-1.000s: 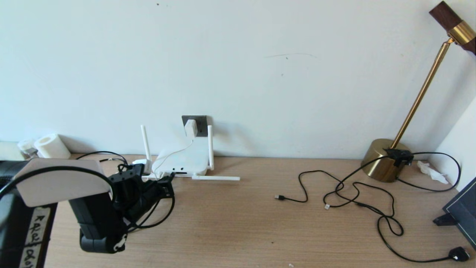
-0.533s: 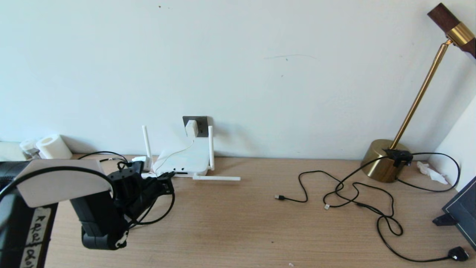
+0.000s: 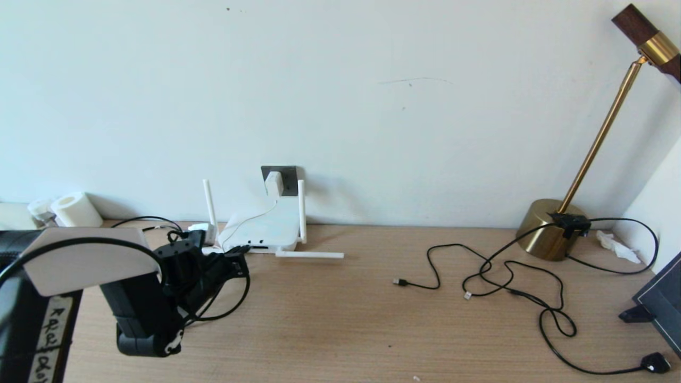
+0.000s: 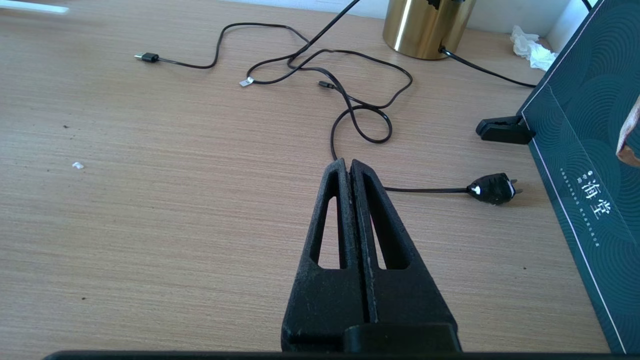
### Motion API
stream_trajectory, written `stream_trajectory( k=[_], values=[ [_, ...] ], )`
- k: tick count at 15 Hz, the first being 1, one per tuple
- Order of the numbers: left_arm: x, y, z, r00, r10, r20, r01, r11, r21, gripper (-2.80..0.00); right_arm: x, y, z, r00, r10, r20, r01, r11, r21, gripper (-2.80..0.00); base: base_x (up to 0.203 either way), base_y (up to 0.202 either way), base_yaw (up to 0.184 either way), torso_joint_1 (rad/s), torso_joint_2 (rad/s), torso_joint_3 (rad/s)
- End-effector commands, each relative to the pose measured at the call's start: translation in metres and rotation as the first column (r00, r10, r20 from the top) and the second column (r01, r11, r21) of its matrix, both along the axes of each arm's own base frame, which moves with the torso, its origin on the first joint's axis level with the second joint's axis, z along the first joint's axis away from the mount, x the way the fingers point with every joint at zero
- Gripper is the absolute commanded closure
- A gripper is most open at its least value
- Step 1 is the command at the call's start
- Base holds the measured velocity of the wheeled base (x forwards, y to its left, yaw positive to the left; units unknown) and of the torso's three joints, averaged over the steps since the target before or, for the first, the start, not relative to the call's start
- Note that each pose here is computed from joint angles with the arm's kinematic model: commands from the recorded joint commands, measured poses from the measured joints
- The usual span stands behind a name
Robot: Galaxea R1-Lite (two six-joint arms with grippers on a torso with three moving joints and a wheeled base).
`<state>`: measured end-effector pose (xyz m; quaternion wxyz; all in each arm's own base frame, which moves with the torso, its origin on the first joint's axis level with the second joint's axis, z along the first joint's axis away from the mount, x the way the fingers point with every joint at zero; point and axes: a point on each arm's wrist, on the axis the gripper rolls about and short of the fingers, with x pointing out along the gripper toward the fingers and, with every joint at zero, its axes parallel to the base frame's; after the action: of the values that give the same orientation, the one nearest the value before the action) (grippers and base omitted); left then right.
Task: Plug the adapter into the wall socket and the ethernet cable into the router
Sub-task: Hand it to the other hand
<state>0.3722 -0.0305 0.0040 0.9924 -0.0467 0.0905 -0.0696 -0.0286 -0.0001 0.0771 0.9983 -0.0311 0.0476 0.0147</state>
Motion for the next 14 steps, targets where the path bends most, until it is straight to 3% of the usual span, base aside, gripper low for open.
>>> stream_trajectory(
  k=[1, 14],
  values=[
    [-0.0007, -0.0008, 0.0006, 1.000, -0.004, 0.005, 0.004, 1.000, -0.001, 0.00, 0.0000, 0.0000, -0.0001, 1.000, 0.001, 0.000, -0.001, 1.000, 0.000, 0.00, 0.000, 0.000, 0.000, 0.000, 0.00, 0.000],
    [-0.0010, -0.0008, -0.0080, 1.000, -0.003, -0.019, 0.003, 1.000, -0.001, 0.00, 0.0000, 0.0000, -0.0001, 1.000, 0.001, 0.000, -0.001, 1.000, 0.000, 0.00, 0.000, 0.000, 0.000, 0.000, 0.00, 0.000]
  ],
)
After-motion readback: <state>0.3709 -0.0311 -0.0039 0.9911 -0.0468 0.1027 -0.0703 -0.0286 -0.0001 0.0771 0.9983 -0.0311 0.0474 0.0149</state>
